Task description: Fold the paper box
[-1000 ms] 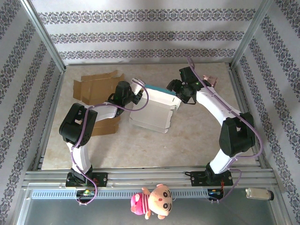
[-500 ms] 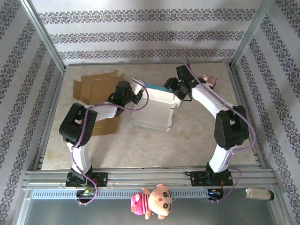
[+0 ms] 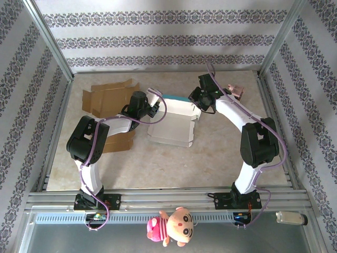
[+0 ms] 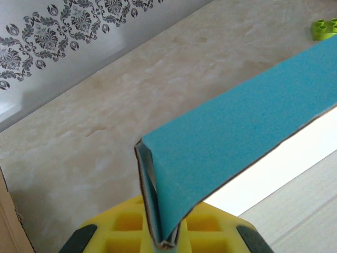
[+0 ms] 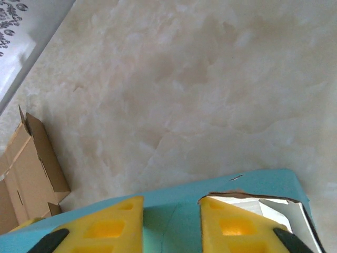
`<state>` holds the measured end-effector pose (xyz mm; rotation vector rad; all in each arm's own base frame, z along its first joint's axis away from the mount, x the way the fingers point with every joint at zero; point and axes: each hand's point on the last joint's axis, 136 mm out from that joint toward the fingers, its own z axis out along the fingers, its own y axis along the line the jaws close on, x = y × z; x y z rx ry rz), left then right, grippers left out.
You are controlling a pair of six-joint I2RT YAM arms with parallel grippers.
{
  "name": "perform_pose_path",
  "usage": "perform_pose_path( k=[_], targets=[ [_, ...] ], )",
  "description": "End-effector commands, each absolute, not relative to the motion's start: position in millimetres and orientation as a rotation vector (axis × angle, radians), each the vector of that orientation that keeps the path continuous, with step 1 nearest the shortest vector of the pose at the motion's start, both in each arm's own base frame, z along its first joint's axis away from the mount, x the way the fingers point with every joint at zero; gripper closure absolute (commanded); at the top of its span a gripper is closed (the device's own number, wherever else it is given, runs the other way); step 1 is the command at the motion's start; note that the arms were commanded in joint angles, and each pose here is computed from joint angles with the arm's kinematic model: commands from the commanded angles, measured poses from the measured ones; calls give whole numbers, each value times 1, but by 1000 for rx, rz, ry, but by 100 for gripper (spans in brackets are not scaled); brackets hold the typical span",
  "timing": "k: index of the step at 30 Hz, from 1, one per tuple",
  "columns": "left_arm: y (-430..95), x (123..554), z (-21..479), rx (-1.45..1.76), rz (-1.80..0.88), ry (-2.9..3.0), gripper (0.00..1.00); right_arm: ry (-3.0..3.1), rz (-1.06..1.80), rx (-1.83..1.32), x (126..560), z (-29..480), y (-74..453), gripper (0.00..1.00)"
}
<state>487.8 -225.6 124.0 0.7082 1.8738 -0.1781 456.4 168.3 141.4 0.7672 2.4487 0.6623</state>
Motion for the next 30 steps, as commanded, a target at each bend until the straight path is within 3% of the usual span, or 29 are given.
perform_pose_path(
  k=[1,3,5,10,15,21,30],
  targets=[
    [-248,484,129,783,-215,1839,93,2473,657,702,451,139,170,57],
    [-246,485,129,780,-197,1839,93,2473,652,612,441,151,168,41],
    [-244,485,127,782,-180,1844,93,2453,621,540,427,159,162,34],
    [-240,487,124,781,-153,1849,94,2369,561,436,380,151,144,30],
    [-244,486,123,783,-177,1854,93,2245,645,264,349,140,176,34],
    [-246,486,122,783,-194,1857,94,2312,568,322,381,111,189,35],
    [-246,484,125,791,-196,1851,94,2296,348,520,425,69,145,29]
  ],
)
